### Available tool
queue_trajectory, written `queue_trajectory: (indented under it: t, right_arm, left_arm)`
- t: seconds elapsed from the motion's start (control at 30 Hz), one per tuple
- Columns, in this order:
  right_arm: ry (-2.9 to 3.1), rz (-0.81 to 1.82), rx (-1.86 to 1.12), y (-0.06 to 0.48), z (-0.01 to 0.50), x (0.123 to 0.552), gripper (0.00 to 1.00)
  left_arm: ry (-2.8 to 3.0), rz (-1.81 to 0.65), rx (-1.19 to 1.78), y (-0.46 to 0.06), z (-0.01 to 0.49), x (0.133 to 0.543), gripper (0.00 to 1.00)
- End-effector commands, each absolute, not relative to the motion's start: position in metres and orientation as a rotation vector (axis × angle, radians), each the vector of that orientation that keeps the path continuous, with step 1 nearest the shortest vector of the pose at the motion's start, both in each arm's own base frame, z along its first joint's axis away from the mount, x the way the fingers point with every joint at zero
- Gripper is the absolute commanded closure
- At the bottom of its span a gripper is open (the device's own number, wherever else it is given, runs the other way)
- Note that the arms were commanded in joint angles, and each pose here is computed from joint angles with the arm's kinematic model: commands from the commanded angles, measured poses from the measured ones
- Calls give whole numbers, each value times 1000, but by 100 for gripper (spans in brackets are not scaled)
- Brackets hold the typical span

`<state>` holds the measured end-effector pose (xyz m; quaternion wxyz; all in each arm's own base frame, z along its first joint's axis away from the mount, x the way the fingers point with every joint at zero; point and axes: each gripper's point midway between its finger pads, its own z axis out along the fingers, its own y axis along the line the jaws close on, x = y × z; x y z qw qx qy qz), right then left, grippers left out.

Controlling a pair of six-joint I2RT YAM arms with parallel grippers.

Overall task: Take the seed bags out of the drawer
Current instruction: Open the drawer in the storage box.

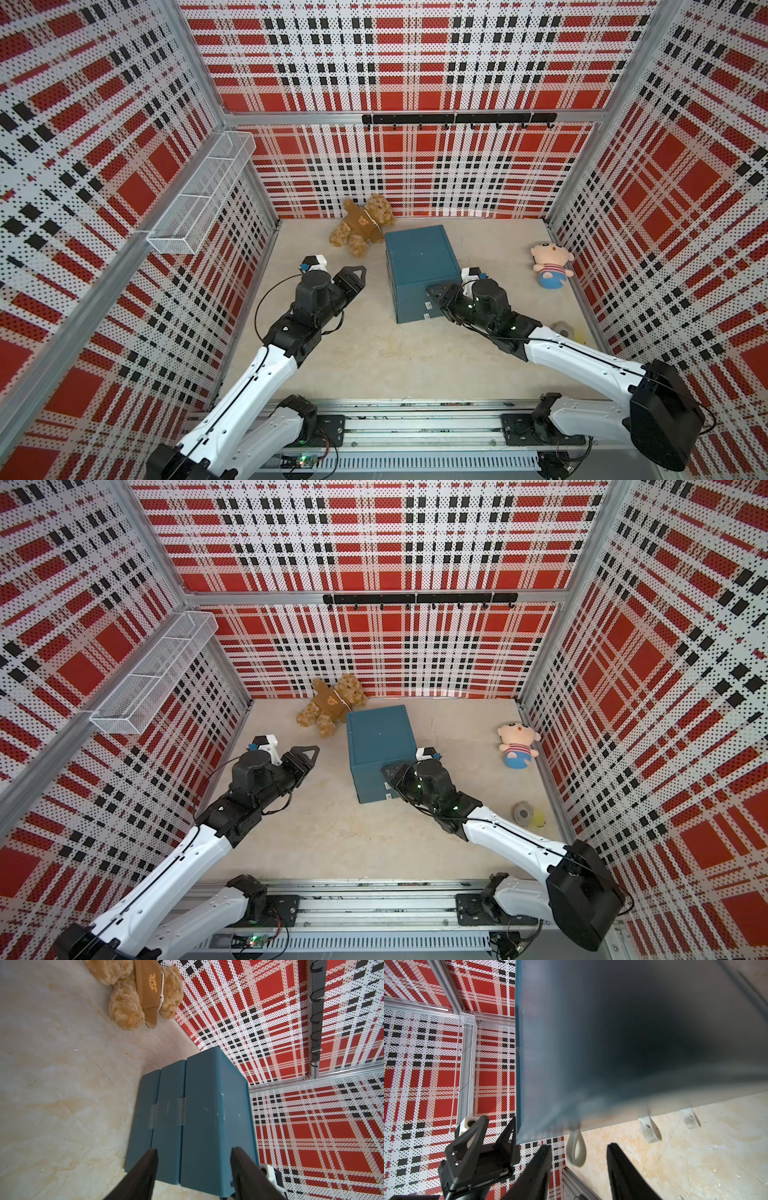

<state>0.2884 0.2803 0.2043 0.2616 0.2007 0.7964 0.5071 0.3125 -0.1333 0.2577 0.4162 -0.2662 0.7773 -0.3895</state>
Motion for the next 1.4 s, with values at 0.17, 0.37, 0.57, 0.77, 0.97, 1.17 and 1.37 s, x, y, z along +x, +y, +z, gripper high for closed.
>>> queue_trajectory:
  t: [0.17, 0.37, 0.57, 0.77, 0.97, 1.17, 1.37]
  right_arm:
    - [2086, 1449, 533, 293, 220, 296, 54]
    - [2079, 1458, 540, 297, 219, 301, 61]
    - [2075, 1474, 541, 301, 220, 303, 77]
    - [2110, 1421, 528, 295, 219, 306, 93]
    - [2126, 1372, 553, 269, 218, 317, 100]
    - [2177, 1281, 529, 242, 216, 330, 100]
    - [2211, 1258, 515, 232, 213, 335, 100]
  left_arm:
    - [1953, -979, -669, -127, 256, 307, 38]
    - [1952, -973, -679, -122, 254, 303, 38]
    - [1954, -973, -684, -120, 254, 301, 38]
    - [1952, -975, -684, -119, 257, 300, 38]
    - [1952, -982, -687, -119, 257, 298, 38]
    - [1955, -995, -690, -120, 256, 295, 38]
    - [1962, -1009, -685, -122, 255, 294, 38]
